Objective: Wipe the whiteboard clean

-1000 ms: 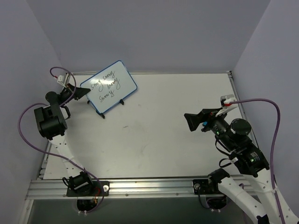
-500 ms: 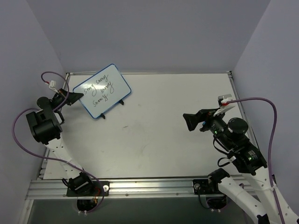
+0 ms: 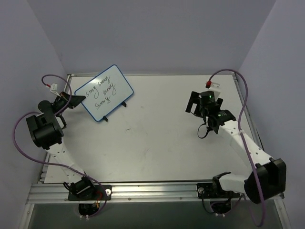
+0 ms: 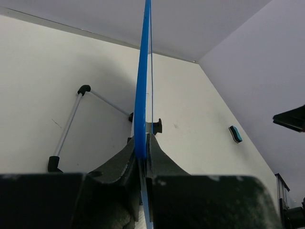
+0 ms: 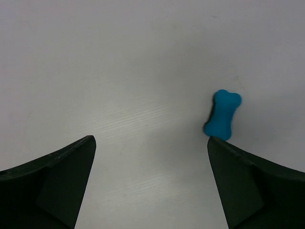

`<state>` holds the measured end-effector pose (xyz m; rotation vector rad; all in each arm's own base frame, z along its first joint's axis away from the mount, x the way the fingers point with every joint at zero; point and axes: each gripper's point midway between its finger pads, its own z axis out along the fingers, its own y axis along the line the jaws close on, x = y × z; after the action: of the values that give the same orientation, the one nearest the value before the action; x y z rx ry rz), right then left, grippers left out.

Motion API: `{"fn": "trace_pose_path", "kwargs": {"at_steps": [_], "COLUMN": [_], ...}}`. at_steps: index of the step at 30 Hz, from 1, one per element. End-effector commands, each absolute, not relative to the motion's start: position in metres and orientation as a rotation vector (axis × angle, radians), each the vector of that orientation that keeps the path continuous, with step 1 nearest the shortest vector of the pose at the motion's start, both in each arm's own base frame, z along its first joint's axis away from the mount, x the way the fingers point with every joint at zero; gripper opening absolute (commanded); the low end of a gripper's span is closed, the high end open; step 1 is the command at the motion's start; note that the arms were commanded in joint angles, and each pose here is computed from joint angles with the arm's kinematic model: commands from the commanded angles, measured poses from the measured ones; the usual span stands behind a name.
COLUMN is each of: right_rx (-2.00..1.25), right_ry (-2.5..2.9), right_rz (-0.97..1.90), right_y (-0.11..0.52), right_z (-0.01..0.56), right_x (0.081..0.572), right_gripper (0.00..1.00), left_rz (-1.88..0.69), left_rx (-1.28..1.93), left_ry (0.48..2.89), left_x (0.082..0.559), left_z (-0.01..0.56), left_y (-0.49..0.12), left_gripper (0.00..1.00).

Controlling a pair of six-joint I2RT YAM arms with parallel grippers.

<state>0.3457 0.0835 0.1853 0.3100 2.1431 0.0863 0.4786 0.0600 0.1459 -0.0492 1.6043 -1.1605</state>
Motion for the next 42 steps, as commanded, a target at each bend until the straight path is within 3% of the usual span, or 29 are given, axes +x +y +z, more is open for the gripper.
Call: {"fn": "trace_pose_path", "kwargs": {"at_steps": [1,4,12,18,22,32,42], "right_rx": [0.558,0.636,0.658,0.687,0.724,0.733,0.728], "right_ry": [2.208,2.291,2.418,2.518,2.494,2.527,2.543], "right_rz": [-0.190,-0.297,-0.236,-0.162,-0.186,-0.175,-0.165], "right_y": [-0.001,-0.037,-0.037,-0.038,-0.042,-0.038,-0.036], "right_z": [0.160,0.142,0.088,0.050,0.042,0.024,0.016], "right_x": [0.358,0.363,0.357,0.358,0.355,0.347,0.345], "right_gripper": [1.00,1.00,0.98,0.76,0.73,0.57,0.54], "left_rz": [-0.883,-0.848,-0.738,-0.731,-0.723,-0.731,-0.736], "left_rx": [0.275,0.256,0.230,0.203,0.188,0.184,0.187], "left_ry": [1.405,1.413,1.450,1.456,1.471,1.473,1.491], "left_x": [0.472,0.472,0.470,0.471,0.471,0.471,0.470], "left_z": [0.194,0.197,0.197,0.190,0.183,0.180,0.174], "left_y": [0.057,0.059,0.063,0.065,0.066,0.065,0.059], "left_gripper": [0.02,0.02,0.02,0.02,0.02,0.02,0.02]}}
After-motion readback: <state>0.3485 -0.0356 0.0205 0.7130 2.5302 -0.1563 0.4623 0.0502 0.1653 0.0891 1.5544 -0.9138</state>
